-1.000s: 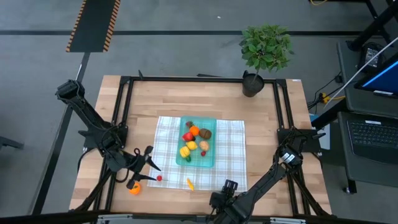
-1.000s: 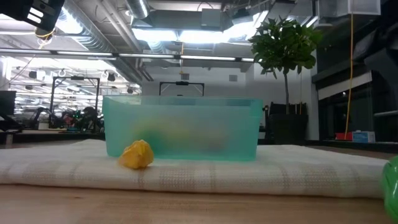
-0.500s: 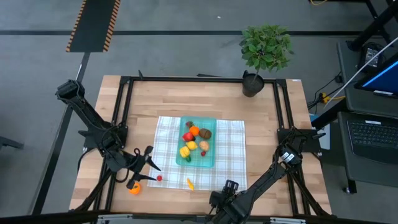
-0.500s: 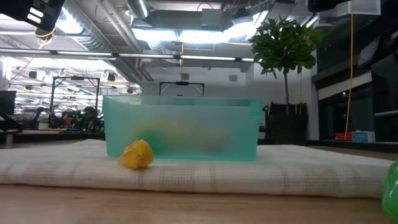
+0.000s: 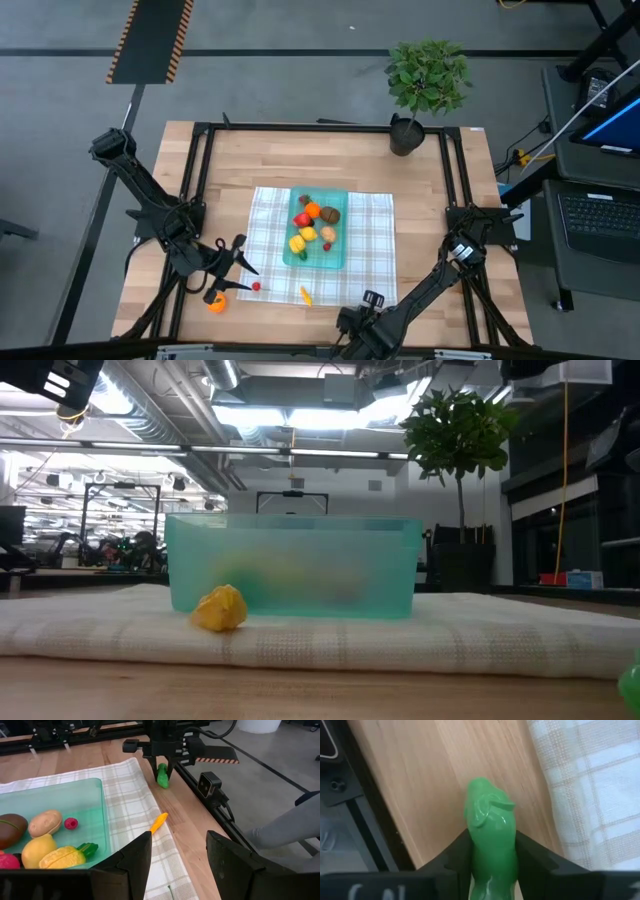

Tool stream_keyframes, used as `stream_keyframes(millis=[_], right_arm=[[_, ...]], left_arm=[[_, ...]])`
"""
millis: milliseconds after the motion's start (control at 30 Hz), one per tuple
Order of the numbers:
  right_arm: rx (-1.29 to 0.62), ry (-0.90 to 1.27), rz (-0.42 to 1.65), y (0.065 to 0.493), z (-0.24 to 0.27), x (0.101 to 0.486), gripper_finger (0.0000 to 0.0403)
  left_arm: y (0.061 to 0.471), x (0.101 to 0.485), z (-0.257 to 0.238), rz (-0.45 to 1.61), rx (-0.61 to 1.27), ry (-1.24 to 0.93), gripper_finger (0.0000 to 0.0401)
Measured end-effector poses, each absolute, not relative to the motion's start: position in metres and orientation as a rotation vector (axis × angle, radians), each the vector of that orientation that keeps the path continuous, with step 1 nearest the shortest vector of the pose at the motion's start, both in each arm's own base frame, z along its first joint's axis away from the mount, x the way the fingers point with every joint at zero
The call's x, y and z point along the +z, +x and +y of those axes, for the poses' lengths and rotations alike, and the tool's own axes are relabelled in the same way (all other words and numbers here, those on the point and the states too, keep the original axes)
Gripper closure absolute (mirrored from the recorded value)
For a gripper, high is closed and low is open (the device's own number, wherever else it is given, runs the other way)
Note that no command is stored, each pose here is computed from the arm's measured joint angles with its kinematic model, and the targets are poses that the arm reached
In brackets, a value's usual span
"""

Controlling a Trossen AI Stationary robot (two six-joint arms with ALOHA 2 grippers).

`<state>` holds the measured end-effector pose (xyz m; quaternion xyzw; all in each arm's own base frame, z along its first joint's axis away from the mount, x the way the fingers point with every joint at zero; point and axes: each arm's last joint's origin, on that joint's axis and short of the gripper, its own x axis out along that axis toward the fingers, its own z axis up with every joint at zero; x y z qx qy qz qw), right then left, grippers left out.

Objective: Pick and placing Produce into tupperware
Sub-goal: Put the green pea into the blue bin

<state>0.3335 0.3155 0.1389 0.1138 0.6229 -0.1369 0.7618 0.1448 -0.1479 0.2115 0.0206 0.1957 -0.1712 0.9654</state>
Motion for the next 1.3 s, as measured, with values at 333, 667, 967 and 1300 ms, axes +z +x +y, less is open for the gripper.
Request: stream_keyframes(millis=[333,667,967,1300], right_arm=[[-0.283,0.267,1.339,0.338,0.319,0.145,0.028],[-0.273,0.219,1.218,0.347,0.323,0.179,0.0275],[-0.385,0.045,1.192,0.339,0.312,0.218,0.0284],[-0.352,0.029,1.072,0.334,0.295,0.278,0.0284]], left_arm=[[0.145,0.212,-0.148,0.396,-0.346,0.042,0.0222],[0.145,0.212,-0.148,0.396,-0.346,0.042,0.0222],[0.145,0.211,-0.148,0.4,-0.342,0.019,0.0222],[0.145,0.212,-0.148,0.399,-0.342,0.019,0.0222]])
